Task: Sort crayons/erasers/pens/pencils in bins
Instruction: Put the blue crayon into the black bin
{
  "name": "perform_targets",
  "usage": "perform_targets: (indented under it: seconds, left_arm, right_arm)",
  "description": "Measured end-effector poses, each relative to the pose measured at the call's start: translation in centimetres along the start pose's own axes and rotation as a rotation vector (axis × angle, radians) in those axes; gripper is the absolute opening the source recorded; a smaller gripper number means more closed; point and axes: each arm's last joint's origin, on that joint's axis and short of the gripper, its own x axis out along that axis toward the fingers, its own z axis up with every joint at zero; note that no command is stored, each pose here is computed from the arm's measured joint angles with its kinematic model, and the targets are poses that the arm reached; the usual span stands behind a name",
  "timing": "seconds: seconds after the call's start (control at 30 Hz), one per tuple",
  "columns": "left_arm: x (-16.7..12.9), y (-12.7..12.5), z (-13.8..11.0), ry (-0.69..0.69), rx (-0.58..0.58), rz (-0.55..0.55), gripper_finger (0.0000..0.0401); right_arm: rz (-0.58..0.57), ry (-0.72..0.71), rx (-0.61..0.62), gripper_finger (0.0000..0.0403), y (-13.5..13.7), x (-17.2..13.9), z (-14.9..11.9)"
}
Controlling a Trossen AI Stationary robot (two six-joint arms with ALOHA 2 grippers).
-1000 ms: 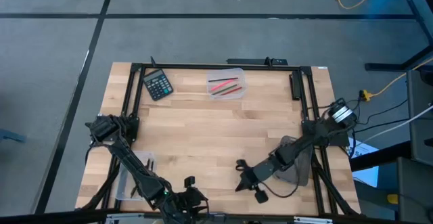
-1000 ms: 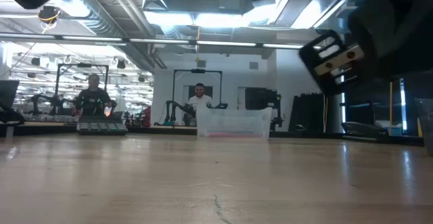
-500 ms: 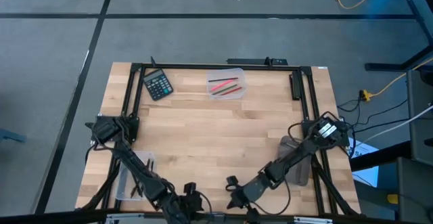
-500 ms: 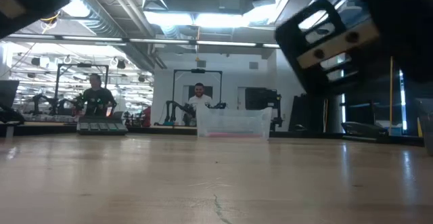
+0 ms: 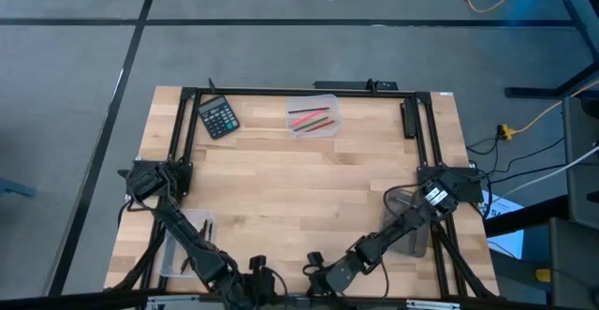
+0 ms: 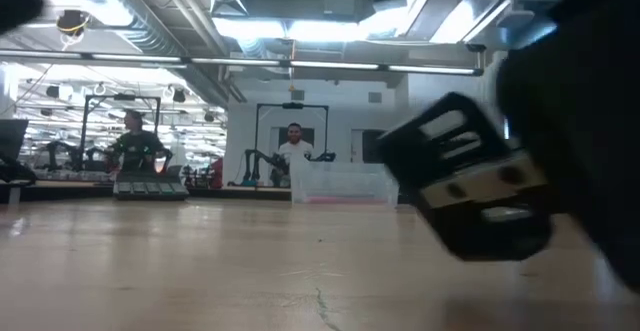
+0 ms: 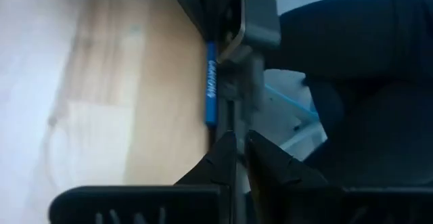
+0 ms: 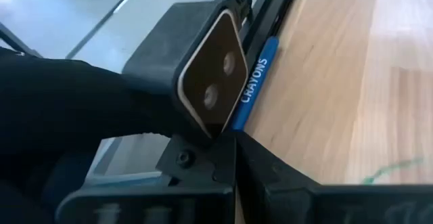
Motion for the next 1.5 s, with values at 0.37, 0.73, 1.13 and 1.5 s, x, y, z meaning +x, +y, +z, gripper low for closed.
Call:
perform_targets:
  seconds: [0.37,0.73,1.13,1.5]
  left_arm:
    - [-1.2,-1.5,-2.4,-0.013,-0.06,0.009,0.0001]
    - [-1.6,-1.9,-2.8,-0.049,-0.103,0.021,0.0006]
    - [-1.6,-1.4,-2.1,-0.262,0.066,0.188,0.0002]
    - [-6.4,1.9,7.2,-0.486,0.5,0.623,0.0001]
  right_arm:
    - [-0.022,-0.031,-0.06,0.0002,-0.5,0.9,0.9]
    - [-0.024,-0.049,-0.171,0.0002,-2.3,0.9,1.6]
    - [-0.086,-0.201,-0.238,0.0004,-5.3,-0.3,5.0]
    - [0.089,-0.198,-0.387,0.0008,-6.0,-15.9,15.9]
